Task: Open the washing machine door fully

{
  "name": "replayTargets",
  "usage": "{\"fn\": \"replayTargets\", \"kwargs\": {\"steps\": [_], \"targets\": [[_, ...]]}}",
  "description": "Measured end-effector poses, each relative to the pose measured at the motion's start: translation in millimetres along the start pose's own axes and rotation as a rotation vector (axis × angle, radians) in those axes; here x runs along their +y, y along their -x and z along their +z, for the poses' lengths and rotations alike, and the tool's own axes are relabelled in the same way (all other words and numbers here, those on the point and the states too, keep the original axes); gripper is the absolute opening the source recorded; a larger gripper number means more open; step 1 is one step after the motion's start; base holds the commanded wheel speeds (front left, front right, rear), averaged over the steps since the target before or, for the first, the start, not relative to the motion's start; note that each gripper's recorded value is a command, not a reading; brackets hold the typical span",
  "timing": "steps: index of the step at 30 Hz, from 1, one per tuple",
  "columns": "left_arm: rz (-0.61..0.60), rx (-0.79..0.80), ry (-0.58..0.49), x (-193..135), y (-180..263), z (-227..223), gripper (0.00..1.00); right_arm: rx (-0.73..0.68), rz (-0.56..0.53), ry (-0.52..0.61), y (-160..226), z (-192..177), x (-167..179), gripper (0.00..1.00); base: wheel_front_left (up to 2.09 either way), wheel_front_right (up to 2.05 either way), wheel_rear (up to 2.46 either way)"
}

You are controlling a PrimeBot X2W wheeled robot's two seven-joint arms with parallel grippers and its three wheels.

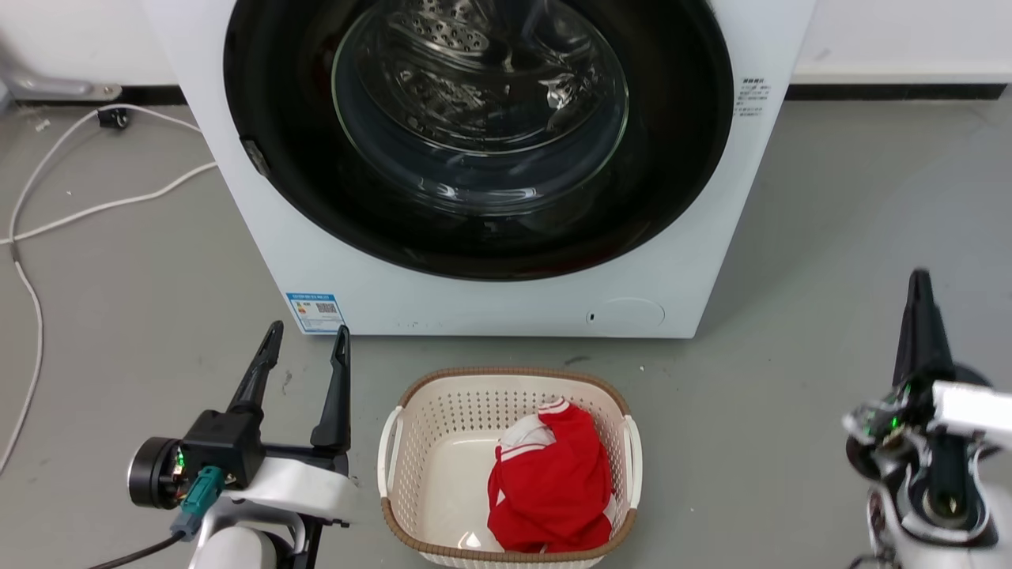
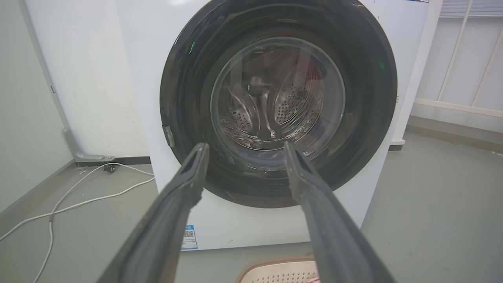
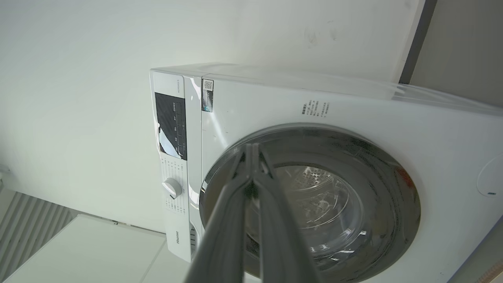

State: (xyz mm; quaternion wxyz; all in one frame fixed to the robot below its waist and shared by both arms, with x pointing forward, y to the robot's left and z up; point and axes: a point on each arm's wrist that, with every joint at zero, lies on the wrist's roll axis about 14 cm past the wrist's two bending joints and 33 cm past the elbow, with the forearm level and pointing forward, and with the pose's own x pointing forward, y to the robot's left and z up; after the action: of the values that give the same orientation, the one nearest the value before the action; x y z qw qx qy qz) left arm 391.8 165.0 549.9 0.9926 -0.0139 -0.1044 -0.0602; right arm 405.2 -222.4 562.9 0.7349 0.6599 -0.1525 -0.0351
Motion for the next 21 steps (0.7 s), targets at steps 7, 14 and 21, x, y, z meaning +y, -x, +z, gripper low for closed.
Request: {"fn": "replayTargets", "kwargs": {"steps": [7,14,21], "targets": [[0.000,-0.006,-0.002,3.2,-16.7,-2.4,1.00,0.035,-0.025,-0.104,-56.7,0.7,-1.5,0.00,0.00,0.00,0.00],[-0.006,-0.011,0.000,4.8,-33.1,-6.7,1.00,0.116,-0.009,-0.049,-121.9,-8.9,13.1,0.00,0.00,0.00,0.00],[-0.017,-0.027,0.017,5.6,-54.0,-10.8,1.00,0.227,-0.021,0.113,-187.8,-26.0,23.9,0.00,0.00,0.00,0.00]]}}
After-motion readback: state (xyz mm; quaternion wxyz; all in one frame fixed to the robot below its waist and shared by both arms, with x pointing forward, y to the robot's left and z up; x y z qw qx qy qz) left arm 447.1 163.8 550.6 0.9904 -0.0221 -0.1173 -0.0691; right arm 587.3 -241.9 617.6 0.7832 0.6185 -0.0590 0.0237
